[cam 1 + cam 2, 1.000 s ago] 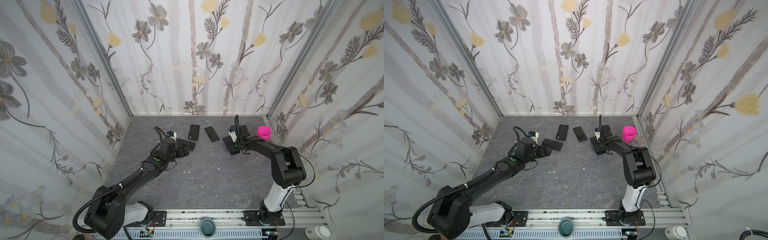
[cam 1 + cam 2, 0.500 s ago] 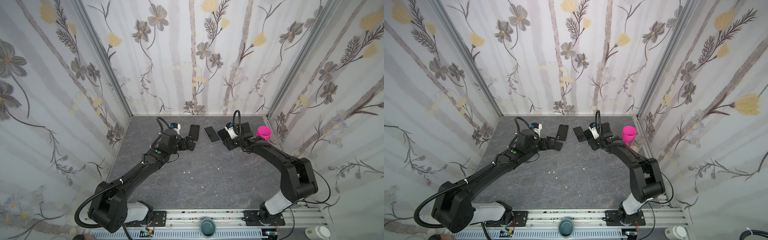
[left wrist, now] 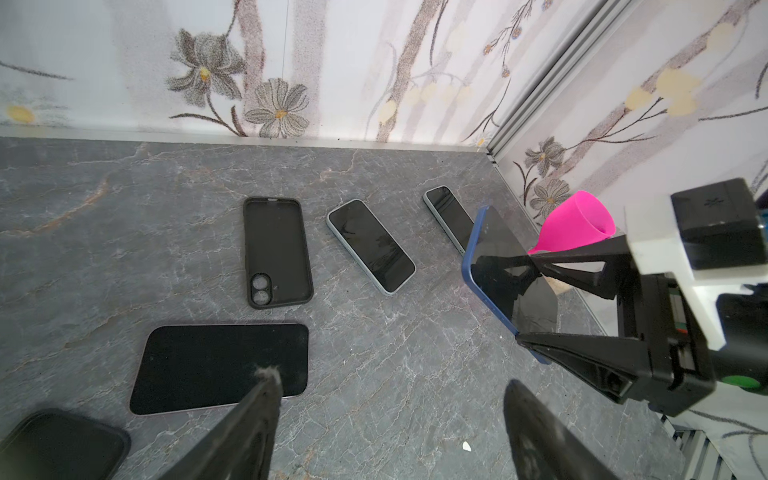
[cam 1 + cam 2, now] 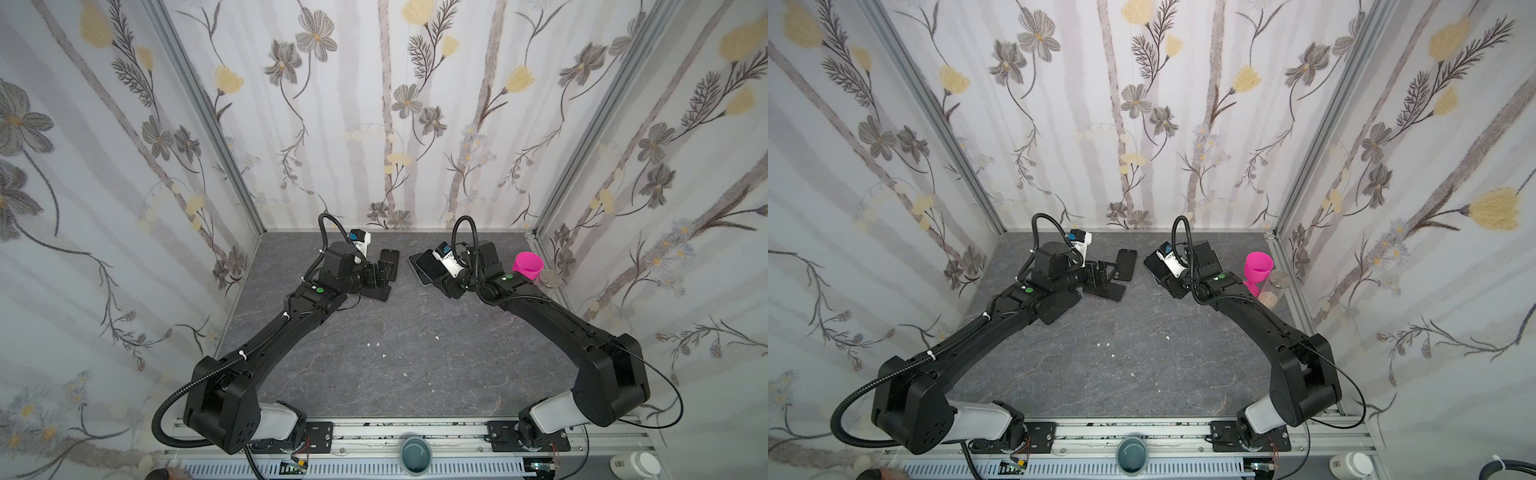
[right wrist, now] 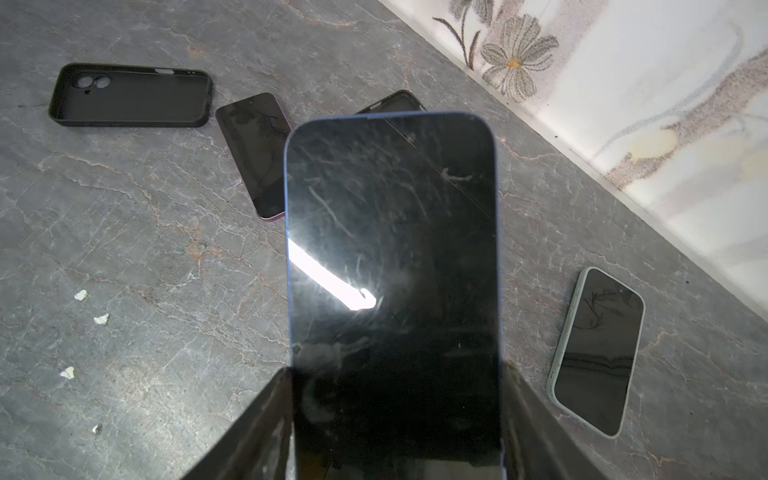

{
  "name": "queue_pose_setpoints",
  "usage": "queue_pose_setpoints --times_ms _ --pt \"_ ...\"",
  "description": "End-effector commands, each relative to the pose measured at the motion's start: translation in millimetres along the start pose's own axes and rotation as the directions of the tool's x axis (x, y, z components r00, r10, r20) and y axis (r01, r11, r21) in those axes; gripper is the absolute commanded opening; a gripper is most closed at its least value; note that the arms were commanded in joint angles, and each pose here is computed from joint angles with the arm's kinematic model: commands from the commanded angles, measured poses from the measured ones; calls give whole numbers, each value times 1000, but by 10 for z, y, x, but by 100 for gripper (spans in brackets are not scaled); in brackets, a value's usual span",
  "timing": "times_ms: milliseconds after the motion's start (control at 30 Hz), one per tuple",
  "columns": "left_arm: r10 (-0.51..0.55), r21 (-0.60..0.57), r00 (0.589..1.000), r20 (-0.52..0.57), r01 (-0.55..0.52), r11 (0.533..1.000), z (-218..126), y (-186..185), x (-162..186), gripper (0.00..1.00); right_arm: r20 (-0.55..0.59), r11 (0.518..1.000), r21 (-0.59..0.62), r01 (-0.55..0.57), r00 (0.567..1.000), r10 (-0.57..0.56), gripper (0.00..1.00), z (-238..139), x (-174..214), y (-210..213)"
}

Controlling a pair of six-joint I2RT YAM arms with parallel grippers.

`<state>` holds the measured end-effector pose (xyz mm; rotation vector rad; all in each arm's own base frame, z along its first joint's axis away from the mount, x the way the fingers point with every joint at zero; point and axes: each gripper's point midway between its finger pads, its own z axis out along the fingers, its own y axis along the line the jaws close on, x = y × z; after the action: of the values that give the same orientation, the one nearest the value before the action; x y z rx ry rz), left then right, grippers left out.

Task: Put the phone into the phone case

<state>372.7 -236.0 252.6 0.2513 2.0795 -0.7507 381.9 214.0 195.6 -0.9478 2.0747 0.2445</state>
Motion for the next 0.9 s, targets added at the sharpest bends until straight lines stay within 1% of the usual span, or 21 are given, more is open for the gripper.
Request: queue_pose_setpoints --times_ms 0,300,500,667,733,800,867 --pt "30 38 999 -13 -30 999 16 -56 7 83 26 998 -29 58 998 -57 43 -51 -91 61" --pt "48 108 998 -38 -44 993 -1 -136 88 83 2 989 -88 117 993 -118 43 -50 -17 240" --pt "13 172 997 -70 -1 985 56 -154 140 80 9 980 -126 156 988 -156 44 -72 -23 354" --pt "-18 227 994 -112 43 973 82 -182 180 74 68 964 -169 207 978 -198 43 -123 -99 507" --pt "-29 247 993 -116 57 967 80 -192 171 73 95 959 -178 219 974 -205 44 -142 -159 539" --pt "-52 280 991 -120 84 956 81 -225 169 69 122 954 -191 231 970 -211 44 -154 -211 588" --pt "-68 342 988 -137 112 933 74 -307 180 63 137 951 -192 242 966 -218 44 -155 -242 616"
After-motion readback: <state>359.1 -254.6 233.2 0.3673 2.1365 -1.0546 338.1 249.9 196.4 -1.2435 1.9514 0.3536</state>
